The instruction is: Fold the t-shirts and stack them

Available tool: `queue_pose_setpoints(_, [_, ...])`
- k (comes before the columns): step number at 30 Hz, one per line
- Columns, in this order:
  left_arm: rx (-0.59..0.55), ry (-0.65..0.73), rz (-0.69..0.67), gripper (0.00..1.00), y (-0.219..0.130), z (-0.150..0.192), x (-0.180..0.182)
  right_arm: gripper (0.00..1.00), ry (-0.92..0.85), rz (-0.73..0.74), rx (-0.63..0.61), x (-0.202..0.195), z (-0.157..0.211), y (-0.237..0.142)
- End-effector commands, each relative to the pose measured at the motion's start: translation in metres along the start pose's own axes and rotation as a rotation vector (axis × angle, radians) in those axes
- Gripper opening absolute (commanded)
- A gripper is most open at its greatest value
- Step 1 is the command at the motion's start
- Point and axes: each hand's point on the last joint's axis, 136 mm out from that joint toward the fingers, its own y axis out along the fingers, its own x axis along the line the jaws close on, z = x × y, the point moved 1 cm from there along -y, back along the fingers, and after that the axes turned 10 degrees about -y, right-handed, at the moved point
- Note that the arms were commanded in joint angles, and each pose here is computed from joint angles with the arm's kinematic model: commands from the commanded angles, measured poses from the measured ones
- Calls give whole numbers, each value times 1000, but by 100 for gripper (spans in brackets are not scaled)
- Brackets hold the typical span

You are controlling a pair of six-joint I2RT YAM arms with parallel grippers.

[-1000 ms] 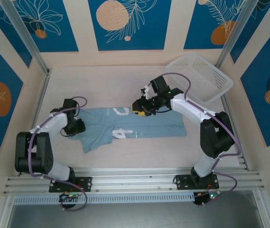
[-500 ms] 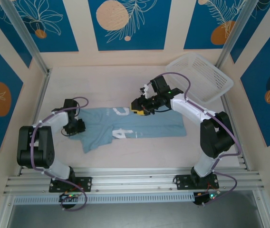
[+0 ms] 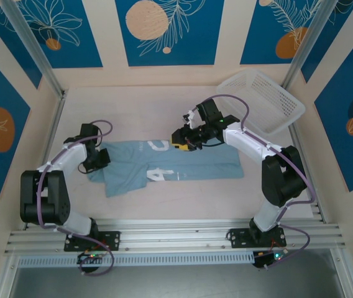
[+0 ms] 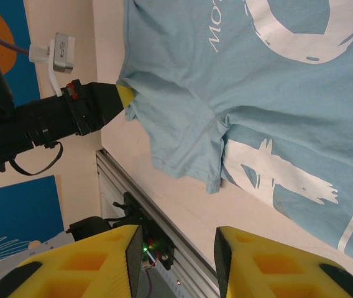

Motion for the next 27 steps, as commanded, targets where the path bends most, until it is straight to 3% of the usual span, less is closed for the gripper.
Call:
queue_pose_setpoints(1, [11, -24, -7, 0, -12, -2, 2, 37, 4, -14, 9, 6, -2, -1])
queue_pose_setpoints(6, [33, -52, -16, 0, -26, -9, -4, 37, 9, -9, 13, 3, 0, -1])
queue_pose_setpoints(14, [194, -95, -97, 0, -36, -22, -17, 37, 20, -4, 11, 1, -2, -2])
queue_pose_setpoints(27, [243, -29, -148, 0, -34, -70, -42, 37, 32, 8, 13, -4, 6, -4])
